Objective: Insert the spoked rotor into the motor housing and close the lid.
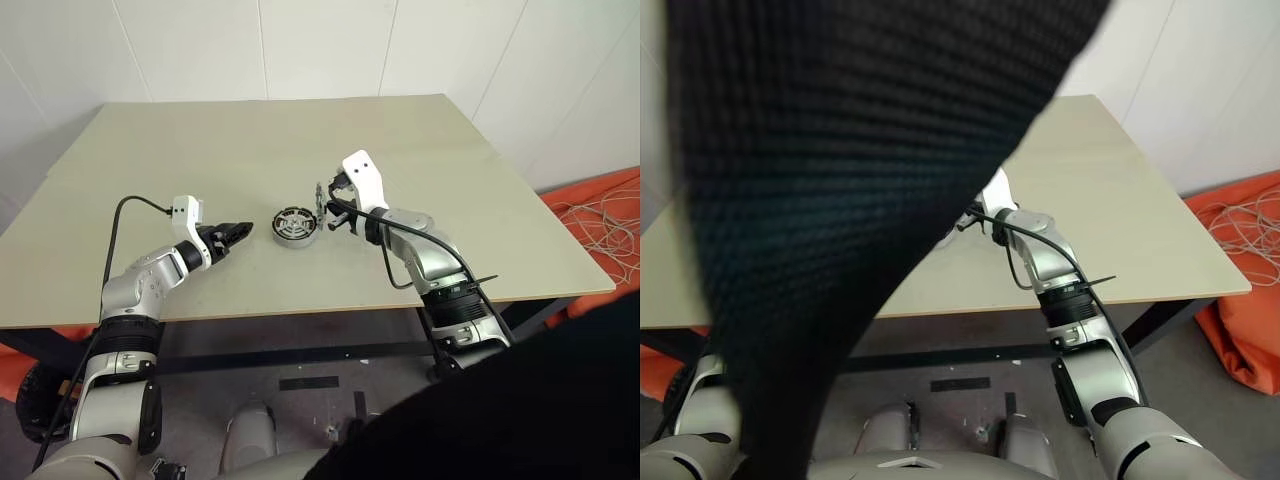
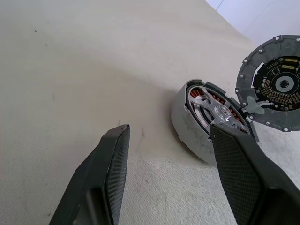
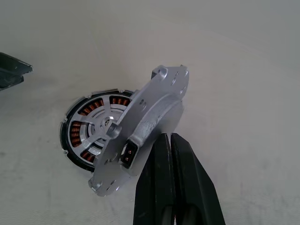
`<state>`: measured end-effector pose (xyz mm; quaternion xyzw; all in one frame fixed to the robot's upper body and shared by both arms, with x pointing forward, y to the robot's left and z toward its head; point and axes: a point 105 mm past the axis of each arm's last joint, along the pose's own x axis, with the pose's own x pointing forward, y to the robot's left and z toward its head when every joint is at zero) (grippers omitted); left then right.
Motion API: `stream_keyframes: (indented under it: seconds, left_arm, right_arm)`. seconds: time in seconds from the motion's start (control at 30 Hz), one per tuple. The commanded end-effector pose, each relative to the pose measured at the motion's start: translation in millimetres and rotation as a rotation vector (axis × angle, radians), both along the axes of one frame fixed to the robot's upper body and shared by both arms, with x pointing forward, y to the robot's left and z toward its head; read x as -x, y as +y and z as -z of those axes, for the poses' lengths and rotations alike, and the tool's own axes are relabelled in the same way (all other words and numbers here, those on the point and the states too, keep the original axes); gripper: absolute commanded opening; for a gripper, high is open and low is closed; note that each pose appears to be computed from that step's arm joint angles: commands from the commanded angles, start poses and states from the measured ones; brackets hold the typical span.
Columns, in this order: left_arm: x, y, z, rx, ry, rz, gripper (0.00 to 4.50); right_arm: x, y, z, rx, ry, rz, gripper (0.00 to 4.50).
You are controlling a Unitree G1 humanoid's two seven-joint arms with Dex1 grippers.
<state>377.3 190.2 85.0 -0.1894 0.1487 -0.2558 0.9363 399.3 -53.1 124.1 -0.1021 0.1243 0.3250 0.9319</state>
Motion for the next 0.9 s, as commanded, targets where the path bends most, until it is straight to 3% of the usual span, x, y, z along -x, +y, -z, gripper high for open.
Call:
stream_keyframes:
  seconds: [0.03,0.2,0.43,0.9]
  left_arm:
    - [-5,7,-18,-0.008,-0.063,-0.014,2.86]
    - [-5,8,-19,-0.012,-0.063,-0.016,2.86]
    - [-5,10,-19,-0.015,-0.062,-0.024,2.86]
    - [-4,10,-18,-0.015,-0.059,-0.027,2.86]
  right_arm:
    - [2,13,-21,-0.031,-0.071,-0.036,0.06]
    - [3,22,-12,-0.047,-0.037,-0.055,0.06]
    - [9,39,25,-0.025,0.050,-0.100,0.06]
    - [3,35,44,-0.005,0.060,-0.081,0.06]
